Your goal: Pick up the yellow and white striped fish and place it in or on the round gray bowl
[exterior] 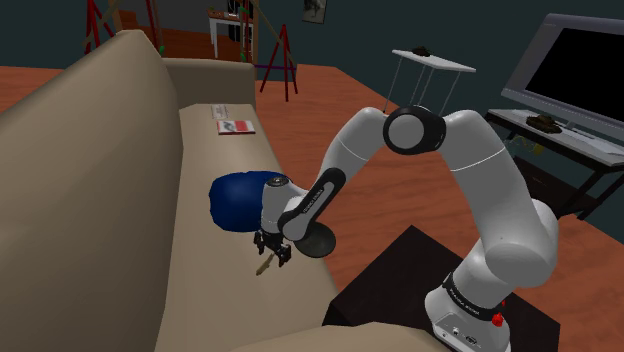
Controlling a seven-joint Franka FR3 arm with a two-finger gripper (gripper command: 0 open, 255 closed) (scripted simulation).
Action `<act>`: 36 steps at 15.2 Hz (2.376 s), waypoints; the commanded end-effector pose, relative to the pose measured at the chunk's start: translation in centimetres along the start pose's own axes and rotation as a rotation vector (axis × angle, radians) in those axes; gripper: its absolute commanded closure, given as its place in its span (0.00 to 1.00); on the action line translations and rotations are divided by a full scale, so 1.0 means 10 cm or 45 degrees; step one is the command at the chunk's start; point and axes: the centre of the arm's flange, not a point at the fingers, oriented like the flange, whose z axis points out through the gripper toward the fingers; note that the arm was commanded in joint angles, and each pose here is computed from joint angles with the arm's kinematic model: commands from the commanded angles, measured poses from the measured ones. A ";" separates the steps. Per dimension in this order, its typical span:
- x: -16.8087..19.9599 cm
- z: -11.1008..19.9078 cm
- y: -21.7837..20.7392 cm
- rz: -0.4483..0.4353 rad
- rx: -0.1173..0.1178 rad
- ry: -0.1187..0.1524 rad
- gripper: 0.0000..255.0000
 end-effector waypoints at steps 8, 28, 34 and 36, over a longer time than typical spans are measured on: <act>-0.02 0.00 0.00 0.000 0.000 0.000 1.00; -0.08 -0.89 0.06 0.000 0.000 0.000 1.00; -0.10 -1.19 0.08 0.000 0.000 0.000 1.00; 0.14 -1.20 0.19 0.000 0.000 0.000 1.00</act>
